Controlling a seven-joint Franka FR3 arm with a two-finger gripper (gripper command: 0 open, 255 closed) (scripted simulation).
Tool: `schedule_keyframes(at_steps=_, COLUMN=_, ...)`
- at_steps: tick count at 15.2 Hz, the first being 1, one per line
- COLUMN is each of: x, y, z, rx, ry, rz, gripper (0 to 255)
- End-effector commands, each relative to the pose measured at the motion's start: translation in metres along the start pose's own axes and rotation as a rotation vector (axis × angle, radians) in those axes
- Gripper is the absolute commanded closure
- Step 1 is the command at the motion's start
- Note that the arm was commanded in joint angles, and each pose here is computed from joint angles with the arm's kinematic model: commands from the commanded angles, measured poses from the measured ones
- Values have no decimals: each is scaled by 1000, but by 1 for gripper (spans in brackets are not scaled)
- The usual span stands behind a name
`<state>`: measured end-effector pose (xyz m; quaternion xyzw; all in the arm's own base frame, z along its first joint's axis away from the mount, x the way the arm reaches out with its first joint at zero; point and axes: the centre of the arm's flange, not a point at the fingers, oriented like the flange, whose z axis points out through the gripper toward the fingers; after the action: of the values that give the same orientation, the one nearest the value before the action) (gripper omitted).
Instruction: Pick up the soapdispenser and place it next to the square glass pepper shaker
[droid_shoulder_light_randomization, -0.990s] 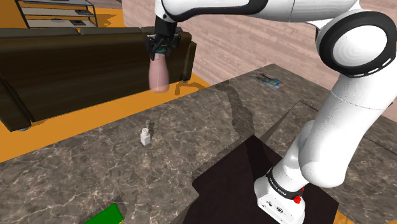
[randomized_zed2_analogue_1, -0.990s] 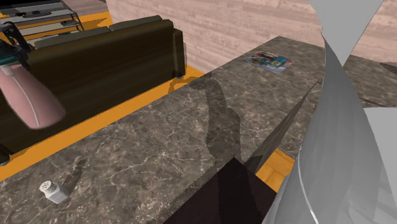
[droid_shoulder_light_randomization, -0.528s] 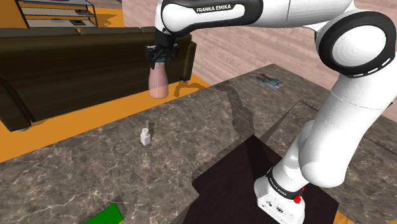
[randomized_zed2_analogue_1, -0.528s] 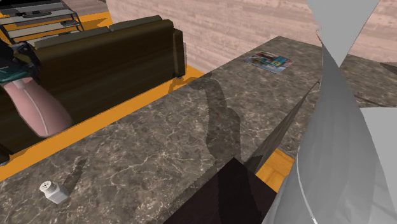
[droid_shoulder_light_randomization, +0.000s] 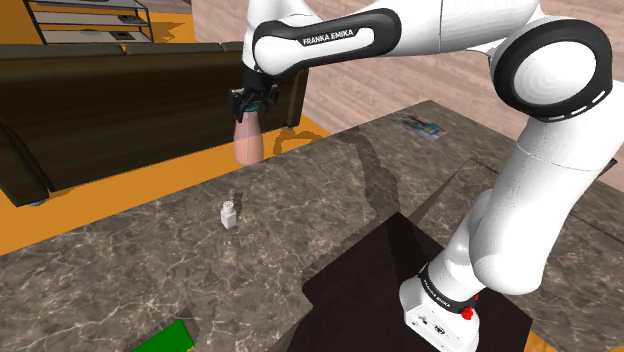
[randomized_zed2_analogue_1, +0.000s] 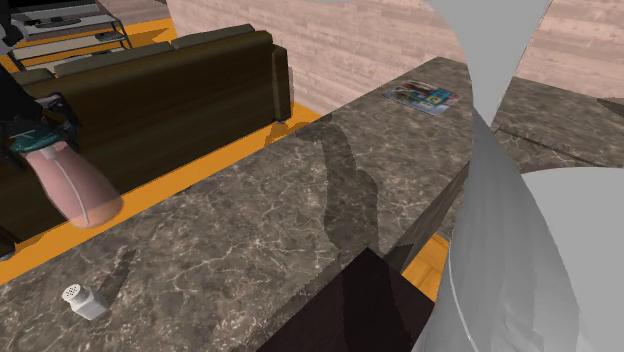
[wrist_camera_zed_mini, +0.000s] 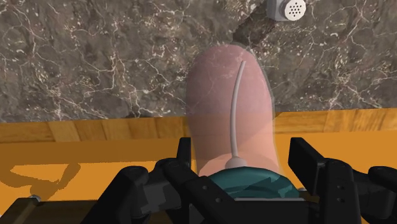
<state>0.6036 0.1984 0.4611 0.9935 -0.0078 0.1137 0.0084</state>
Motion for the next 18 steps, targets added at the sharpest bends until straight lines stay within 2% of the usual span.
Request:
schedule_keyframes(at_steps=1, x=-2, y=0, z=9, rx=0, ry=1, rz=0, gripper=255)
schedule_keyframes(at_steps=18, x=-23, y=-1, z=97, rx=0, ry=1, rz=0, gripper=255)
